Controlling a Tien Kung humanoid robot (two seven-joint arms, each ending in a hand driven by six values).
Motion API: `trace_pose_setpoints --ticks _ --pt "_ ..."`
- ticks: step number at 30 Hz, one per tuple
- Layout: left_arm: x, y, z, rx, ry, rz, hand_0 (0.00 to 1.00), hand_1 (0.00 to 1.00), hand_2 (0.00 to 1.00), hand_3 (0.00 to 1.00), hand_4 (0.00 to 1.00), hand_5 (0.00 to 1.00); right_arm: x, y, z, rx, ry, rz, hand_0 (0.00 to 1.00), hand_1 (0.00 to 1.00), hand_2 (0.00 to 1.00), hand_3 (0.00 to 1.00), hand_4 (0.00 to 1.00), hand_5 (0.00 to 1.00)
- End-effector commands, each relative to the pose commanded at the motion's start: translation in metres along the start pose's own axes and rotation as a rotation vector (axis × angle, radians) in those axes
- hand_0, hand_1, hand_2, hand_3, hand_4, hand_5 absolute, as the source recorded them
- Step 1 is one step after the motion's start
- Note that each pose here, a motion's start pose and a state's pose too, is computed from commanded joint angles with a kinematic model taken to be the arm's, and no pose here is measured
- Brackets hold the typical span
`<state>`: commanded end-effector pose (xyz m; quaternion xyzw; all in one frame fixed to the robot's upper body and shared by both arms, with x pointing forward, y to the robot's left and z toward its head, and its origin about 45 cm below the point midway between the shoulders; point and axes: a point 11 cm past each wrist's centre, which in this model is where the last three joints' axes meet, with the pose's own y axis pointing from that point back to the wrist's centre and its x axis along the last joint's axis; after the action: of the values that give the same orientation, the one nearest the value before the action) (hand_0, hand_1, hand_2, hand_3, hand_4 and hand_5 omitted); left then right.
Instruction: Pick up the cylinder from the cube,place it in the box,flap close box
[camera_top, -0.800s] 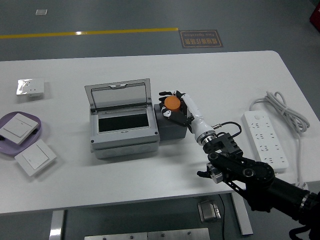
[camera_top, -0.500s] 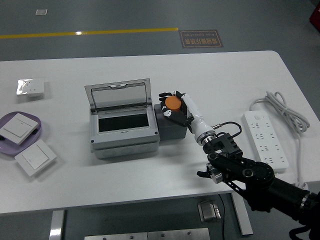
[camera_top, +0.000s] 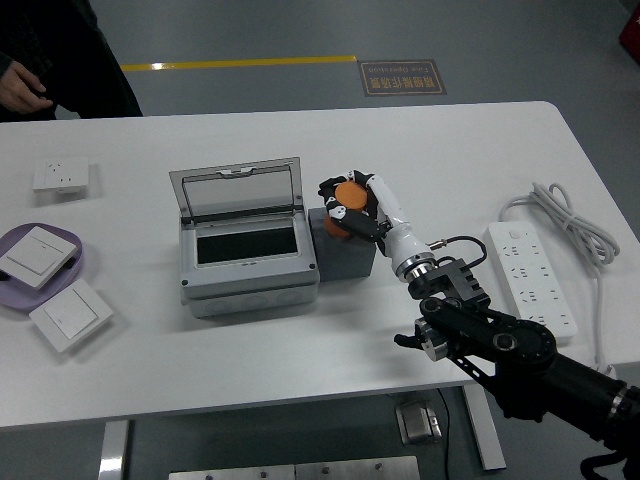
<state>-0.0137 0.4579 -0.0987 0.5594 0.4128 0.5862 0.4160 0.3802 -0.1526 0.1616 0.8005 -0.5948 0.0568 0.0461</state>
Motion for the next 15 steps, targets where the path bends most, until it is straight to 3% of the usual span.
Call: trace_pose_setpoints --ticks 10,11,15 --pt "-0.001 0.000 -0.002 0.002 0.001 -0.001 0.616 0.543 0.532 0.615 0.686 0.226 -0.022 0.009 -0.038 0.088 -0.038 -0.065 0.721 0.592 0.504 0.417 0.002 0.002" --pt "-0.001 0.000 -0.001 0.001 0.001 -0.002 0.616 0.543 0.532 0.615 0.686 0.226 -0.026 0.010 -0.043 0.099 -0.040 -0.076 0.575 0.541 0.499 0.373 0.076 0.002" --pt "-0.001 0.000 -0.002 0.002 0.001 -0.001 0.616 0.543 0.532 0.615 0.686 0.226 -0.042 0.015 -0.063 0.143 -0.053 -0.123 0.575 0.541 0.499 0.373 0.076 0.002"
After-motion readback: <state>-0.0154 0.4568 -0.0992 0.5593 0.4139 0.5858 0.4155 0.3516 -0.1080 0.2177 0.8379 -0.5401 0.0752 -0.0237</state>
